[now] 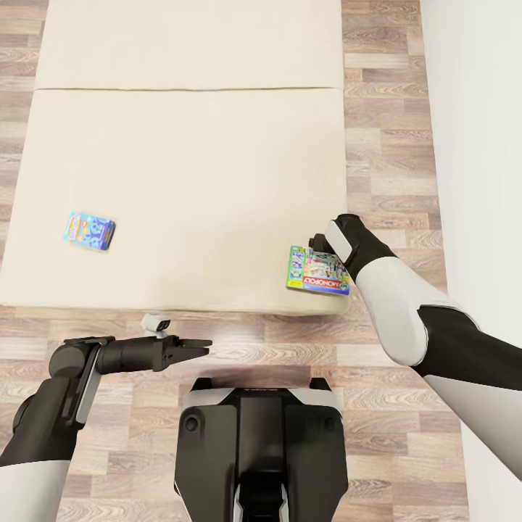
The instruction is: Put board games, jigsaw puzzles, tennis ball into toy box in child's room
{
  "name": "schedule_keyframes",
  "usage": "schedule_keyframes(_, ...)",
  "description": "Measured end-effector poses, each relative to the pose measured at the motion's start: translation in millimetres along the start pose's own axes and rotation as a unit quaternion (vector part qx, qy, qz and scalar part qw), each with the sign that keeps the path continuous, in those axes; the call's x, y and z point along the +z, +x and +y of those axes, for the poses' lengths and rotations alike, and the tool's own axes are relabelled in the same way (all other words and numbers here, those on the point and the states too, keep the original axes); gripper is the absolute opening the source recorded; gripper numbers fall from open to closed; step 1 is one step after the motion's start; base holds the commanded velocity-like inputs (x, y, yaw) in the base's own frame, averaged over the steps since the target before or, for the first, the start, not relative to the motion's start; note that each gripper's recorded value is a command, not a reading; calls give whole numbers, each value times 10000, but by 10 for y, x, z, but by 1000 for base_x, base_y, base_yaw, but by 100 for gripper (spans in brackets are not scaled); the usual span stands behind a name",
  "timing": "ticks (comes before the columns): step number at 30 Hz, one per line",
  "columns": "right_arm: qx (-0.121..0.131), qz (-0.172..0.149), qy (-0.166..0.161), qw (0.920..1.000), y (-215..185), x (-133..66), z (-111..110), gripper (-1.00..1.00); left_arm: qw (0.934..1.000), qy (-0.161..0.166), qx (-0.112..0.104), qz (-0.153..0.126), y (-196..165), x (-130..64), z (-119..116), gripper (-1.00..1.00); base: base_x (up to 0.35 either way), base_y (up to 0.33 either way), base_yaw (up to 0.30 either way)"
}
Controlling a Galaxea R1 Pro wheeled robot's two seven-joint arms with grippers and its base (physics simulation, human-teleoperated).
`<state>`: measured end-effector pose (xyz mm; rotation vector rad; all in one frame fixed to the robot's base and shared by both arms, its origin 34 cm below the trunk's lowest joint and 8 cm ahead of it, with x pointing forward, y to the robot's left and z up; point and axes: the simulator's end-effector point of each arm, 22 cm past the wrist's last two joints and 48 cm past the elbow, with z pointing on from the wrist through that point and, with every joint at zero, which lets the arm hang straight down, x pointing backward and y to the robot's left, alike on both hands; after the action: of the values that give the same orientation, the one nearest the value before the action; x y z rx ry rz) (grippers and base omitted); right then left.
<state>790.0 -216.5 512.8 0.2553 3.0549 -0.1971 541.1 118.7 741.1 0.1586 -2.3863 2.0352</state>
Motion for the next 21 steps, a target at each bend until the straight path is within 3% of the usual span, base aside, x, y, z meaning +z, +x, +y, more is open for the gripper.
schedule_keyframes(21, -1, 0, -4, 10000, 1, -1, 6, 100, 10000, 1, 1, 0, 0, 0, -1, 100, -59, 0, 0)
